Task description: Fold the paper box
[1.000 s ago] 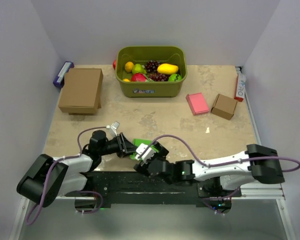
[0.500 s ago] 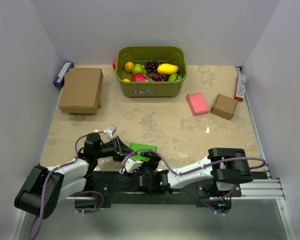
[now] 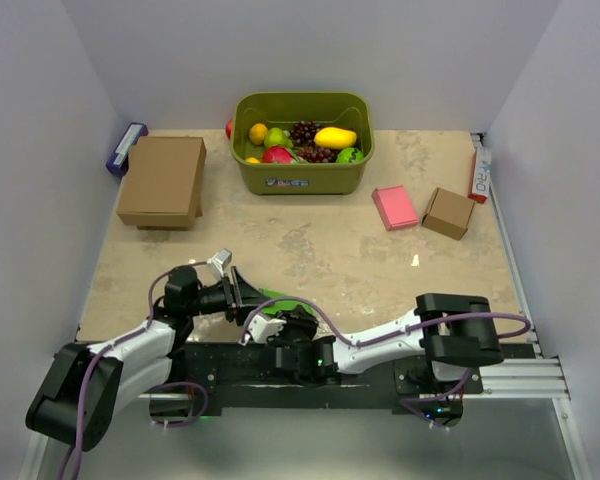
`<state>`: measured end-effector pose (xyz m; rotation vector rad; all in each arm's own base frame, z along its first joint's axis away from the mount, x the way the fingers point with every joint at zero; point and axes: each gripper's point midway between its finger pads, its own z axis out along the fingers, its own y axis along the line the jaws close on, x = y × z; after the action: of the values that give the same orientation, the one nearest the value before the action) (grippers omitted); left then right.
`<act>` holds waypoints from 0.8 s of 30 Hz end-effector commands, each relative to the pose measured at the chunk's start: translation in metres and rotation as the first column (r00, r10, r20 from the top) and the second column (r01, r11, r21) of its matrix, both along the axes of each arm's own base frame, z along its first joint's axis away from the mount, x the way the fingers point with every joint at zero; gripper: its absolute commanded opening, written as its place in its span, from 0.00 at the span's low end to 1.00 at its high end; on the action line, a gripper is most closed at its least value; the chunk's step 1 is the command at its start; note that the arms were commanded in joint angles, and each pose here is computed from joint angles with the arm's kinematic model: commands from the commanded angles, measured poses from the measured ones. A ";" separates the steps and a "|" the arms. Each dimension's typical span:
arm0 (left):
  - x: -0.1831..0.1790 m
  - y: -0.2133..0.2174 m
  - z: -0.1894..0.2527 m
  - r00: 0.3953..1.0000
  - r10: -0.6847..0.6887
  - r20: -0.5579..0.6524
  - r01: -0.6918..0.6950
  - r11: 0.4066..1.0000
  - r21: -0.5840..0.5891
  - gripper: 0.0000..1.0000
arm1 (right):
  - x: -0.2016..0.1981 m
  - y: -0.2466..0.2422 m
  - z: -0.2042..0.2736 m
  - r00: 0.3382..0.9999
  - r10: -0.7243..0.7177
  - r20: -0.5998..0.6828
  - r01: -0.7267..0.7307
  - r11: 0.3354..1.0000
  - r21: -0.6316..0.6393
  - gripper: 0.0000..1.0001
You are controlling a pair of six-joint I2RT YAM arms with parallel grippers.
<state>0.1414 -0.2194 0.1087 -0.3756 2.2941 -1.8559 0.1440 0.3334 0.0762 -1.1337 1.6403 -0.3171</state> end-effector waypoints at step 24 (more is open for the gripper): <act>0.080 0.055 0.043 0.602 0.059 0.796 -0.443 0.854 0.272 0.76 | 0.003 -0.016 0.012 0.710 0.218 -0.670 -0.182 0.975 0.125 0.23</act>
<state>0.2073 -0.1719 0.1357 0.0332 1.9043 -1.1089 0.1512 0.3066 0.0793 -1.4250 2.1292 0.2273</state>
